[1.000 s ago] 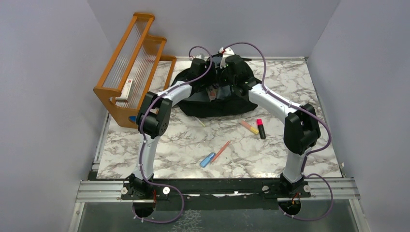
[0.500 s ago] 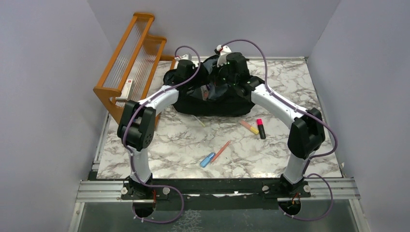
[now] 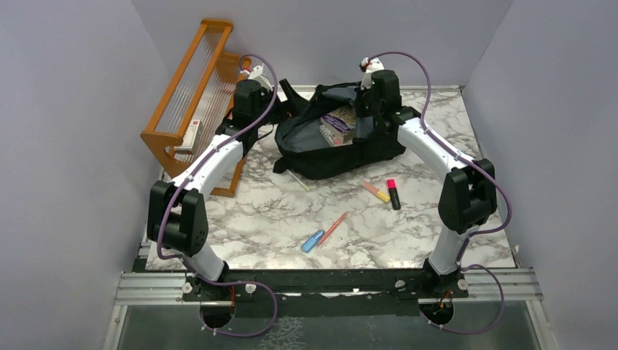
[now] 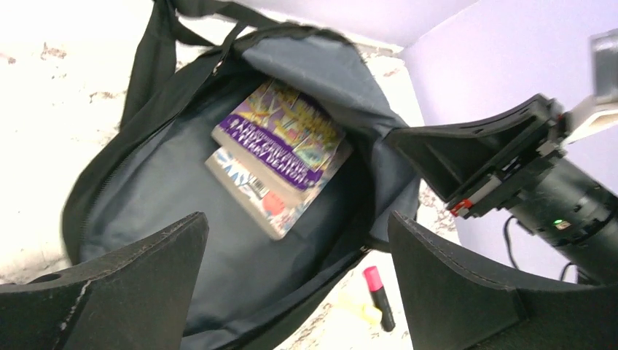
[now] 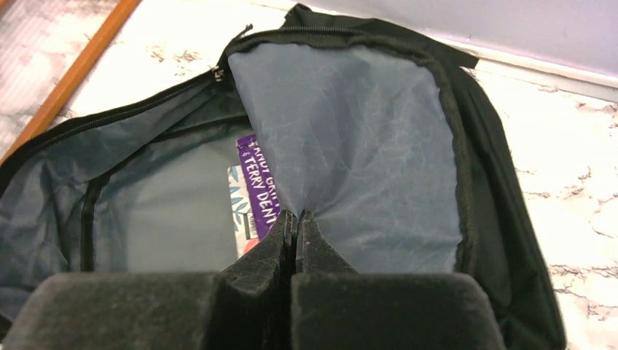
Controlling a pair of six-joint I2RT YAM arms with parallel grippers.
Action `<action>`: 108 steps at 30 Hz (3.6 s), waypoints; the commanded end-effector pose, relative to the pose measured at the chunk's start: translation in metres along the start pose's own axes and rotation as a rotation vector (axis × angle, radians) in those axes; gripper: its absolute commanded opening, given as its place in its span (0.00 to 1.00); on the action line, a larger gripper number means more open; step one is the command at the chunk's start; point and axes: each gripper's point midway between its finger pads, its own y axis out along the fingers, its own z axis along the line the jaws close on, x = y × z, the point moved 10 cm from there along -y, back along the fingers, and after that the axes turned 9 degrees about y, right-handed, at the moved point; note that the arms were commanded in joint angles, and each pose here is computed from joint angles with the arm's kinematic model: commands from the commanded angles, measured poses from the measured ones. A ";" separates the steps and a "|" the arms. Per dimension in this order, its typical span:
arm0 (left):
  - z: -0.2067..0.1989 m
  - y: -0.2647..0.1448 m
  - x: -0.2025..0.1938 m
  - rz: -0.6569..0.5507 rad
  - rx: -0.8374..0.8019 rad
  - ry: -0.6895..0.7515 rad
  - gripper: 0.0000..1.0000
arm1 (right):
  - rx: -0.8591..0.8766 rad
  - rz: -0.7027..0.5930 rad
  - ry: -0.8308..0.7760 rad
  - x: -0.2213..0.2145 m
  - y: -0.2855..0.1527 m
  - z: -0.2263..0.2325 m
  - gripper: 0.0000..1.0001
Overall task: Pack the student bag
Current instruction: Place the book in the student bag.
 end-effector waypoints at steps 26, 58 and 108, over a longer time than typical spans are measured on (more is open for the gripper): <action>0.074 -0.005 -0.079 0.300 0.219 0.101 0.85 | 0.245 0.315 0.042 -0.060 -0.021 0.005 0.32; 0.071 0.010 -0.100 0.320 0.002 0.100 0.06 | 0.332 0.197 0.302 -0.006 0.047 -0.091 0.72; 0.078 0.014 -0.098 0.310 -0.050 0.033 0.00 | 0.429 0.234 -0.043 0.010 0.005 -0.007 0.05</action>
